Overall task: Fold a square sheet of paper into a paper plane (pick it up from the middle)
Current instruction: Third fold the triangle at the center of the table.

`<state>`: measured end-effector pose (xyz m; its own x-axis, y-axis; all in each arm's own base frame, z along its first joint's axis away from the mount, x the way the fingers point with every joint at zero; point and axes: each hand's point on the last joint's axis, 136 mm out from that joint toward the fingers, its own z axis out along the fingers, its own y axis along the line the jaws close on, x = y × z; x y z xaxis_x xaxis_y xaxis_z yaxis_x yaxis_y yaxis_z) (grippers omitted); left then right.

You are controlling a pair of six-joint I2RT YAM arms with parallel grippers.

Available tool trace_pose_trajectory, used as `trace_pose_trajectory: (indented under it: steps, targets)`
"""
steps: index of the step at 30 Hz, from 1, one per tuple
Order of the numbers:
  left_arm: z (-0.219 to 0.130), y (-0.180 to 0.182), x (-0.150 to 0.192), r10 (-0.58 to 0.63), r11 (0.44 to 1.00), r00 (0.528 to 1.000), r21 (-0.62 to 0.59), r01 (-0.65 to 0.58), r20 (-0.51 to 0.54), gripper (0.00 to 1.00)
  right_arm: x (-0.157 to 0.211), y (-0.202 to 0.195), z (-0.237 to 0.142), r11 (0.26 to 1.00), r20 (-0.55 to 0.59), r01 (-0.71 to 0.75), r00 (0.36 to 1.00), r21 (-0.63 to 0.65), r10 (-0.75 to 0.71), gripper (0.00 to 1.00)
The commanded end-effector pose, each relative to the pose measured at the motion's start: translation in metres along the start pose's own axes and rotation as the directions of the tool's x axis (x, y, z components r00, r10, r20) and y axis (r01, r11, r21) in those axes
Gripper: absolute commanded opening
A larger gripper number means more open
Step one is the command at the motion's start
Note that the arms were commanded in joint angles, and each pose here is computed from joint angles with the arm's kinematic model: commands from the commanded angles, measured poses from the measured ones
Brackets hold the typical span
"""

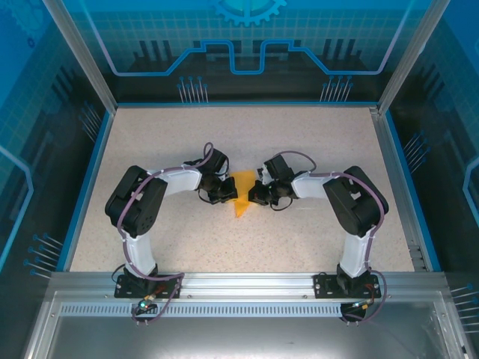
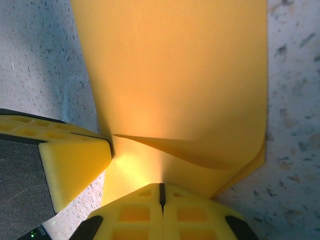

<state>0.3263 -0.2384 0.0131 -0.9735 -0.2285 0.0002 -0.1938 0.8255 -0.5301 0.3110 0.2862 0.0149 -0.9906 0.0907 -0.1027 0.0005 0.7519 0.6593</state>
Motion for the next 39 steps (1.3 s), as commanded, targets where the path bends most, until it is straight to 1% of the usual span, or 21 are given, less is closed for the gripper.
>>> trace_pose_trajectory:
  steps: [1, 3, 10, 15, 23, 27, 29, 31, 35, 39]
  targets:
    - [0.011, 0.04, 0.015, -0.037, 0.987, 0.998, -0.155, 0.029, -0.047, 0.01, -0.014, 0.017, -0.016, 1.0, 0.041, 0.021, 0.999, -0.018, -0.02, 0.03]
    - [0.012, 0.04, 0.016, -0.032, 0.988, 0.998, -0.155, 0.025, -0.048, 0.01, -0.018, 0.018, -0.015, 1.0, 0.044, 0.025, 0.999, -0.016, -0.024, 0.03]
    - [0.012, 0.04, 0.016, -0.03, 0.988, 0.998, -0.155, 0.022, -0.052, 0.01, -0.021, 0.0, -0.004, 0.999, 0.037, -0.014, 0.999, 0.029, 0.012, 0.03]
    - [0.012, 0.042, 0.017, -0.032, 0.987, 0.998, -0.161, 0.023, -0.053, 0.01, -0.022, -0.022, -0.006, 0.995, 0.051, -0.057, 0.997, 0.079, 0.053, 0.03]
    - [0.012, 0.044, 0.019, -0.035, 0.985, 0.998, -0.169, 0.025, -0.059, 0.0, -0.031, -0.054, -0.014, 0.983, 0.083, -0.135, 0.989, 0.122, 0.126, 0.03]
    - [0.013, 0.044, 0.02, -0.04, 0.986, 0.997, -0.166, 0.03, -0.062, 0.0, -0.044, -0.04, -0.03, 0.987, 0.13, -0.123, 0.985, 0.098, 0.11, 0.03]
    - [0.013, 0.043, 0.019, -0.038, 0.986, 0.997, -0.162, 0.028, -0.06, 0.0, -0.05, -0.025, -0.042, 0.993, 0.168, -0.092, 0.983, 0.079, 0.078, 0.03]
    - [0.012, 0.042, 0.018, -0.036, 0.987, 0.998, -0.159, 0.026, -0.057, 0.0, -0.047, -0.008, -0.047, 0.997, 0.173, -0.043, 0.984, 0.061, 0.032, 0.03]
    - [0.012, 0.041, 0.019, -0.035, 0.987, 0.998, -0.157, 0.026, -0.057, 0.0, -0.024, 0.021, -0.033, 0.998, 0.105, 0.048, 0.993, 0.032, -0.051, 0.03]
    - [0.012, 0.041, 0.019, -0.036, 0.987, 0.998, -0.159, 0.027, -0.057, 0.0, -0.003, 0.02, -0.012, 0.998, 0.035, 0.048, 0.998, 0.027, -0.049, 0.03]
